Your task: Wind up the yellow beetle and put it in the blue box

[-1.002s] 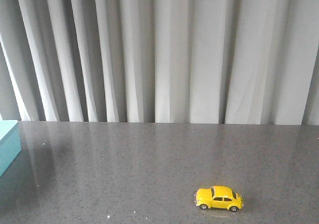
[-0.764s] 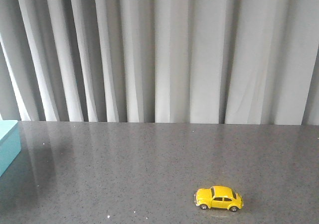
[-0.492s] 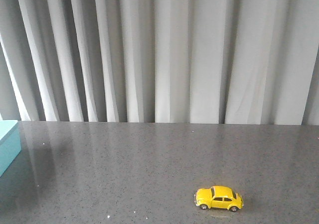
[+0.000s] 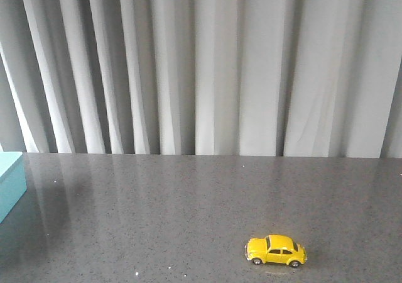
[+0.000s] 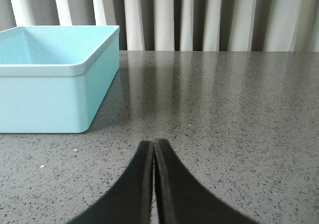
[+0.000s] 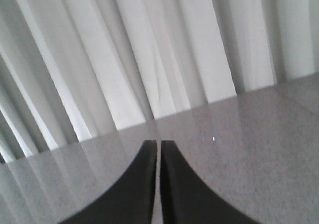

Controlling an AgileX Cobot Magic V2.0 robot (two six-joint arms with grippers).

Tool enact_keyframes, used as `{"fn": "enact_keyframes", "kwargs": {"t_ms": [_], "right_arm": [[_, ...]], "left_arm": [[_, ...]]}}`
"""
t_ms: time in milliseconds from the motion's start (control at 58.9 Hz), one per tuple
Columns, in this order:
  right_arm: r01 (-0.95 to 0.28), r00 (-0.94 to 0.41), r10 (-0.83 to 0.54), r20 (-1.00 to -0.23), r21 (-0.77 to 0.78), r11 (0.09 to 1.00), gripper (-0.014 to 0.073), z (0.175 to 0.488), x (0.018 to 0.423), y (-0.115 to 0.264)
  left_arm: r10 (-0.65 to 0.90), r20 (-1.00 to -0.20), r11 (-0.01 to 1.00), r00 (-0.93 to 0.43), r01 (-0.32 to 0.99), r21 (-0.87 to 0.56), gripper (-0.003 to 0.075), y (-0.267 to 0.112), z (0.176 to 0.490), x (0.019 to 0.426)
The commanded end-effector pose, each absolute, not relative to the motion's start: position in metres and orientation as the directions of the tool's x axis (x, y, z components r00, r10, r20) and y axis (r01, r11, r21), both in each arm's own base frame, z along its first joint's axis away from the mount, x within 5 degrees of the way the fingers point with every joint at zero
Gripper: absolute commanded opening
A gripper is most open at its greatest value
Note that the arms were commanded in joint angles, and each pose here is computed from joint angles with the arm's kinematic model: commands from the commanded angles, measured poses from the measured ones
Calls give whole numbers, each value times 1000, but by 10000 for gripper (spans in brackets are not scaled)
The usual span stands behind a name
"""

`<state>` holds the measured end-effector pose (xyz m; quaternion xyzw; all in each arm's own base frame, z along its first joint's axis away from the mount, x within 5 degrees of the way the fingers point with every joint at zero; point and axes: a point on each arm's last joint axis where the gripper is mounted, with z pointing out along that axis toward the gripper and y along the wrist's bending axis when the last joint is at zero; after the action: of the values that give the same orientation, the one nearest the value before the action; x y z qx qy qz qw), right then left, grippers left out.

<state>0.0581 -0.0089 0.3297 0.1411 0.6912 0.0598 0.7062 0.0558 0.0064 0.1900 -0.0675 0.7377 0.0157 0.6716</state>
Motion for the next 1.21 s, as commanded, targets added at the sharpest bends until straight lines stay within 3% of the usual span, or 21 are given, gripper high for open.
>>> {"fn": "enact_keyframes", "kwargs": {"t_ms": [0,85,204,323,441,594,849,1052,1188], "right_arm": [[50,197,214,-957,228,972,38,368,60,-7],[80,160,158,-974,172,982,46,381,66,-8],[100,5,56,-998,56,993,112,399,86,-9],[-5,-104,15,-994,15,1000,267,423,110,0],[-195,-216,27,-976,70,978,491,436,139,16],[-323,-188,66,-980,125,938,653,442,168,27],[-397,-291,114,-950,228,889,633,438,205,34],[-344,-468,88,-879,273,898,614,449,251,37],[-286,-587,-10,-809,196,938,609,439,286,60]], "left_arm": [[-79,-997,990,10,-114,-80,-6,6,202,54],[-79,-997,990,10,-114,-80,-6,6,202,54],[-79,-997,990,10,-114,-80,-6,6,202,54],[-79,-997,990,10,-114,-80,-6,6,202,54],[-79,-997,990,10,-114,-80,-6,6,202,54],[-79,-997,990,10,-114,-80,-6,6,202,54],[-79,-997,990,10,-114,-80,-6,6,202,54],[-79,-997,990,10,-114,-80,-6,6,202,54],[-79,-997,990,10,-114,-80,-6,6,202,54]]}}
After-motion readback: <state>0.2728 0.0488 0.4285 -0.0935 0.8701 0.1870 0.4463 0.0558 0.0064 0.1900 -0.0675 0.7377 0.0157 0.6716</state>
